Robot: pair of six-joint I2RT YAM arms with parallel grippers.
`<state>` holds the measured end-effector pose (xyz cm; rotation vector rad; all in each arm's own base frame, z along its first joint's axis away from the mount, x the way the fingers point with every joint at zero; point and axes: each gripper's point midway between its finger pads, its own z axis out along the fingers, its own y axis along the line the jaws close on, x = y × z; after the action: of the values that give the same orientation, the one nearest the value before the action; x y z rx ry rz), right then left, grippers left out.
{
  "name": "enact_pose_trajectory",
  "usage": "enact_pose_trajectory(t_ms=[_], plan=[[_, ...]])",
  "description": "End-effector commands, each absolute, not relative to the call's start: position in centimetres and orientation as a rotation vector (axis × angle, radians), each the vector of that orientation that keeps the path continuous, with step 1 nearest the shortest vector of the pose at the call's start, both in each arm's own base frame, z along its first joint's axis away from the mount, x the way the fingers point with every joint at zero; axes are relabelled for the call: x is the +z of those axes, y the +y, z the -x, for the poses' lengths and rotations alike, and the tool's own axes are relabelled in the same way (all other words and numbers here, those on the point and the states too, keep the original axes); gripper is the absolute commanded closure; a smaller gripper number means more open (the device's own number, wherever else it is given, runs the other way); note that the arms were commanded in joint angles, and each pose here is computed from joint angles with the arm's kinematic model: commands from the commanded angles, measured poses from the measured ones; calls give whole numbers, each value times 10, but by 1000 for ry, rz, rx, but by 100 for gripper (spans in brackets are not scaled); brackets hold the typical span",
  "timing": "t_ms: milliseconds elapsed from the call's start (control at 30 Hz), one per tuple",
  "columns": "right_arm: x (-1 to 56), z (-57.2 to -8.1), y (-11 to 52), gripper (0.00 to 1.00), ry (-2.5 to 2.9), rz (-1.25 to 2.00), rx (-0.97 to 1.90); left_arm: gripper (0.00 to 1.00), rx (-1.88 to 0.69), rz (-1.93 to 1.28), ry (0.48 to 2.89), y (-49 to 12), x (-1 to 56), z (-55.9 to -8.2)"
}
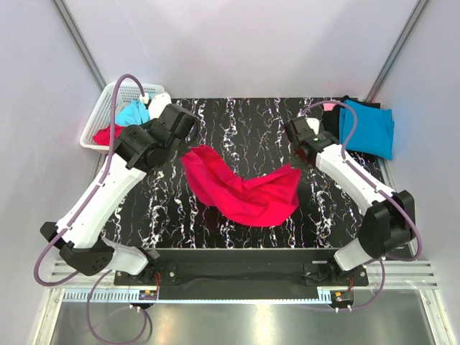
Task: Fold and stack the t-shirts
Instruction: Flatten the tshirt out
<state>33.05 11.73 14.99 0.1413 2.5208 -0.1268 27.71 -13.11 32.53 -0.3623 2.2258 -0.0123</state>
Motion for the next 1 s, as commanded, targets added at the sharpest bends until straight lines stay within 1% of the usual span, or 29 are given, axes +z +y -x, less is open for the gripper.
enact_pose_trajectory(t_ms=[0, 133, 267, 300, 367, 400, 433, 500, 567, 633, 833, 967], plan=[[171, -330, 63, 96, 2444, -315, -292, 100, -32, 407, 2184, -125, 332, -276], [179, -328, 36, 98, 2407, -409, -339, 100, -40, 427, 2195, -124, 325, -273], [179, -325, 32, 95, 2401, -433, -355, 100, -49, 428, 2222, -127, 315, -269], [176, -324, 31, 93, 2408, -443, -363, 100, -48, 430, 2229, -126, 311, -268], [170, -319, 34, 84, 2426, -465, -335, 100, -56, 435, 2242, -127, 305, -266], [167, -316, 38, 71, 2439, -476, -308, 100, -64, 443, 2239, -126, 305, -263], [161, -312, 39, 68, 2454, -496, -301, 100, -64, 456, 2249, -125, 299, -261], [159, -309, 41, 65, 2455, -525, -274, 100, -71, 471, 2255, -124, 293, -257], [160, -306, 40, 59, 2446, -546, -267, 100, -90, 499, 2250, -121, 288, -252], [161, -306, 40, 55, 2441, -549, -269, 100, -107, 521, 2241, -120, 287, -249], [143, -309, 50, 55, 2495, -531, -233, 100, -94, 543, 2252, -116, 276, -244], [121, -325, 63, 54, 2514, -490, -170, 100, -92, 563, 2251, -112, 271, -241]])
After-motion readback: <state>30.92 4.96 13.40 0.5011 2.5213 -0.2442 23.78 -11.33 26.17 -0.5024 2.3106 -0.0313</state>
